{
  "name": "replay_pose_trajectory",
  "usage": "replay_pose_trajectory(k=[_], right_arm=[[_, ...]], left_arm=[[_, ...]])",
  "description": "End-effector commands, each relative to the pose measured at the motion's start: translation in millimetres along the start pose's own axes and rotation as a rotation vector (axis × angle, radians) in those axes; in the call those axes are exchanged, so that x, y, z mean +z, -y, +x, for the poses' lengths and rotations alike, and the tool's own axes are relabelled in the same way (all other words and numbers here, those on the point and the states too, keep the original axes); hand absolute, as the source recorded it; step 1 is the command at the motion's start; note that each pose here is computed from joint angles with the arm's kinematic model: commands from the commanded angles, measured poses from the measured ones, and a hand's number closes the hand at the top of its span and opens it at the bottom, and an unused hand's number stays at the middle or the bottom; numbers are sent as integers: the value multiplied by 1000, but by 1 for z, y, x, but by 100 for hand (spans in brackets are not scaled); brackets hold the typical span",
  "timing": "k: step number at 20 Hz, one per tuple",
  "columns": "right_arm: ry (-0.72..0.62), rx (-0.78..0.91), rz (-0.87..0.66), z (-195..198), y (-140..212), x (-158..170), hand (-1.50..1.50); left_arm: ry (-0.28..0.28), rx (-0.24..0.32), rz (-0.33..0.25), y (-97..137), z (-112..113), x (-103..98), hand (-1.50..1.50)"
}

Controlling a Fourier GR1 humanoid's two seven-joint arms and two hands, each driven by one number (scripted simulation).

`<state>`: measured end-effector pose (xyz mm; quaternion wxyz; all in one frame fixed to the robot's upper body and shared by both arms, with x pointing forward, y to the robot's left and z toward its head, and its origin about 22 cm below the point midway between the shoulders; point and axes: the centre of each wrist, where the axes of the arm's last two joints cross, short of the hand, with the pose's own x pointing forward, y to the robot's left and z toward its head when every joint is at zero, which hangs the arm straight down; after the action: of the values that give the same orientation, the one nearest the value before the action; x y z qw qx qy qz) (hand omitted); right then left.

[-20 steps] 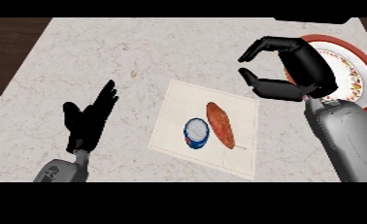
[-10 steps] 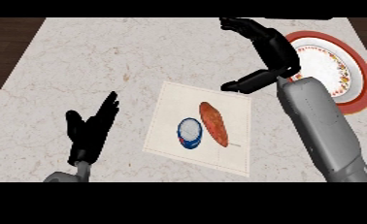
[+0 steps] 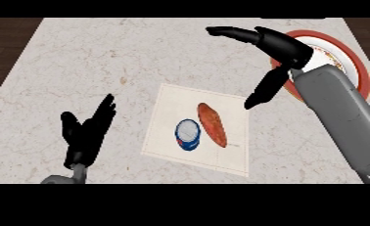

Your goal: Pick the can from the placemat and place it in the plate

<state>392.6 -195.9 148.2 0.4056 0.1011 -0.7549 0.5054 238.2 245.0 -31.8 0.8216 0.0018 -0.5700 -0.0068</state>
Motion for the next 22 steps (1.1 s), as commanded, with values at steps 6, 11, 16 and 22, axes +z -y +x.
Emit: replay_pose_trajectory(k=[6, 11, 16, 22], right_arm=[[-115, 178, 167, 43, -55, -14, -150], [-143, 209, 179, 50, -79, -19, -150], [-207, 239, 210, 53, -112, -16, -150], [-219, 199, 295, 51, -120, -14, -150]], left_arm=[[-42, 9, 3, 2, -5, 6, 0], [-27, 10, 12, 12, -11, 4, 0], [-46, -4, -14, 5, -21, 21, 0], [-36, 2, 8, -1, 2, -3, 0]])
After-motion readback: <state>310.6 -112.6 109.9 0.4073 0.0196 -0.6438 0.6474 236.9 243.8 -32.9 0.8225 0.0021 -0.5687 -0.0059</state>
